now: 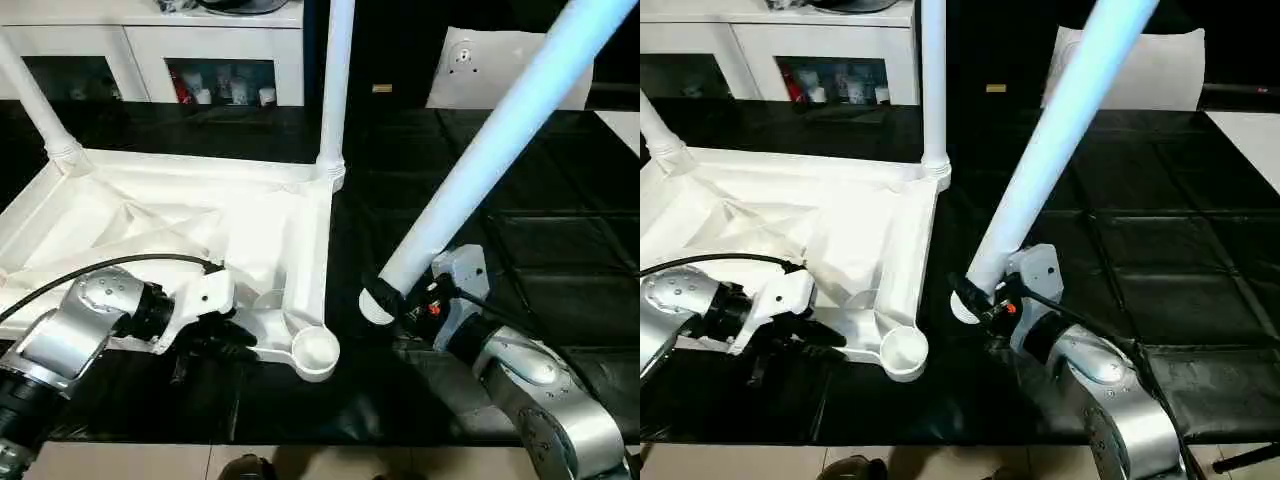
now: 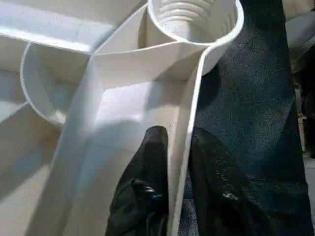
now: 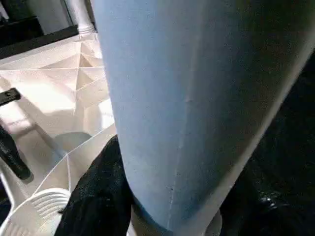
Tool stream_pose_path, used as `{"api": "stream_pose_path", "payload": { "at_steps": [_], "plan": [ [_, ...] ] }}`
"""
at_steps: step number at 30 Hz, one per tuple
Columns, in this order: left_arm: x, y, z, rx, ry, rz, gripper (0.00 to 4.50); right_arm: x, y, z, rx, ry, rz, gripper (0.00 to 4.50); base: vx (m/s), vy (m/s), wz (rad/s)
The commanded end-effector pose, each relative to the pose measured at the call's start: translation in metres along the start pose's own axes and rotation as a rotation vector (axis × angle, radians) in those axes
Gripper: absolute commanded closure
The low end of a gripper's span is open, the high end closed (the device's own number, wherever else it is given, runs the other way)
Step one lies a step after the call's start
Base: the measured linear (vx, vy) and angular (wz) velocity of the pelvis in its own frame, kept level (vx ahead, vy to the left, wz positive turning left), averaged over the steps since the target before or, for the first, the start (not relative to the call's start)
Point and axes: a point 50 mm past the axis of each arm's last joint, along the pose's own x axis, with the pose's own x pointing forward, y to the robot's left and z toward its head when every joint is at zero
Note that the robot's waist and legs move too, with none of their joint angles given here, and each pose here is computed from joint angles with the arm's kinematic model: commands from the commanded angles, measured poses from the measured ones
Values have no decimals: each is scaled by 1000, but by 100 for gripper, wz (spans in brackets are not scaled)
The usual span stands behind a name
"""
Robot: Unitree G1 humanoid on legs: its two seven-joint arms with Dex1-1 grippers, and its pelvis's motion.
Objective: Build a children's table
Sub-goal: Insert table leg to table base
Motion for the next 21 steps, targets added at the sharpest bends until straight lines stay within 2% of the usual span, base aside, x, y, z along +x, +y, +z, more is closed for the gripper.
{"api": "stream_pose_path", "payload": {
  "at_steps": [1, 5, 7, 16, 20, 21],
  "plan": [
    [-1, 4, -1, 11, 24, 50, 411, 1, 0, 8, -28, -29, 4, 259, 0, 0, 0],
    [4, 12, 10, -24, -94, 145, 431, 2, -3, 13, -25, -43, 1, 259, 0, 0, 0],
    [12, 20, 16, -17, -132, 245, 439, 5, -4, 16, -7, -59, -5, 259, 0, 0, 0],
    [31, 13, 12, 36, -102, 256, 450, 16, -4, 25, -31, -53, 36, 259, 0, 0, 0],
    [34, 16, 12, 47, -107, 269, 450, 24, -3, 25, -51, 0, 87, 259, 0, 0, 0],
    [35, 17, 13, 54, -116, 273, 450, 31, -5, 23, -75, 45, 116, 259, 0, 0, 0]
  ]
}}
